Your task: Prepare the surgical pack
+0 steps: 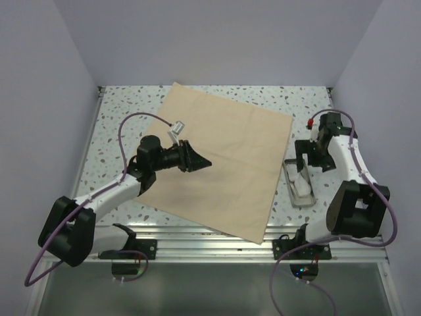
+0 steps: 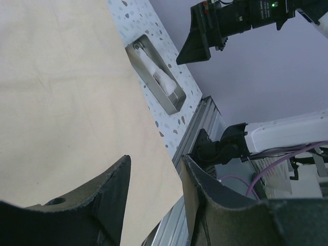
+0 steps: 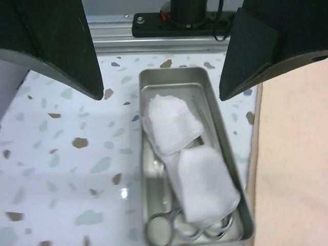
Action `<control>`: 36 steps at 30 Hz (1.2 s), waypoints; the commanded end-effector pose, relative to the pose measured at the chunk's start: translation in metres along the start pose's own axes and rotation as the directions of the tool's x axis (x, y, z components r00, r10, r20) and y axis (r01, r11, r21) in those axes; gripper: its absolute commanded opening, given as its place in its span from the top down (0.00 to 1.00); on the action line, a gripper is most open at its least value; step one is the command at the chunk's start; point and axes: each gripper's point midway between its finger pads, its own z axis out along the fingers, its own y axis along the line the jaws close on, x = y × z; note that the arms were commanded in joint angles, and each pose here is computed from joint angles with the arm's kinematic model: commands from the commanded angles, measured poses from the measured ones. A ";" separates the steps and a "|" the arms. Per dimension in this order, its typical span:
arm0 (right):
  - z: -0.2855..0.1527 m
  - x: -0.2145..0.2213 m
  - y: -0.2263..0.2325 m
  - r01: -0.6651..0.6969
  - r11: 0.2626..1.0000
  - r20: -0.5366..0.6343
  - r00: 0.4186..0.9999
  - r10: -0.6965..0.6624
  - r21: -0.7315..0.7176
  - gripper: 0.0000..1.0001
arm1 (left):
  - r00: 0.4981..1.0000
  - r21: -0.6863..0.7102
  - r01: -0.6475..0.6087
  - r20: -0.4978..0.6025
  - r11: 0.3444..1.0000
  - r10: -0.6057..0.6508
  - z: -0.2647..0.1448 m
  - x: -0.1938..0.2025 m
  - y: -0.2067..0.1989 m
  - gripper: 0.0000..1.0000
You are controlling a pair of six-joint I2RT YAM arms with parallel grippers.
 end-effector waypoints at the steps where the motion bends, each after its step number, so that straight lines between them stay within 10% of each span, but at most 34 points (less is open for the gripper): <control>1: -0.010 -0.026 -0.027 -0.148 0.972 0.132 0.983 0.125 0.182 0.01 | 1.000 0.042 -0.027 0.015 0.999 0.027 0.001 -0.003 -0.006 0.52; 6: 0.025 -0.024 -0.022 -0.158 0.975 -0.025 0.986 0.164 0.157 0.02 | 1.000 0.044 -0.021 0.013 0.999 0.021 0.000 0.001 -0.004 0.52; 10: 0.046 -0.011 -0.042 -0.090 0.961 -0.079 0.990 0.114 0.261 0.53 | 1.000 0.050 -0.019 0.010 0.999 0.018 0.000 0.004 -0.003 0.52; 18: 0.068 -0.012 -0.030 -0.063 0.984 -0.144 0.986 0.087 0.166 0.49 | 1.000 0.052 -0.016 0.003 0.999 0.015 0.001 0.007 0.000 0.52; 21: 0.080 -0.011 -0.026 -0.066 0.988 -0.170 0.981 0.090 0.141 0.80 | 1.000 0.048 -0.013 0.004 0.999 0.013 0.002 0.007 0.002 0.52; 27: 0.091 -0.010 -0.027 -0.080 0.988 -0.221 0.969 0.107 0.129 0.97 | 1.000 0.038 -0.008 0.008 0.999 0.008 0.000 0.007 0.006 0.52; 36: 0.036 -0.033 -0.051 -0.103 0.977 -0.119 0.985 0.127 0.188 1.00 | 1.000 -0.010 0.006 0.020 1.000 -0.006 -0.001 0.004 0.012 0.53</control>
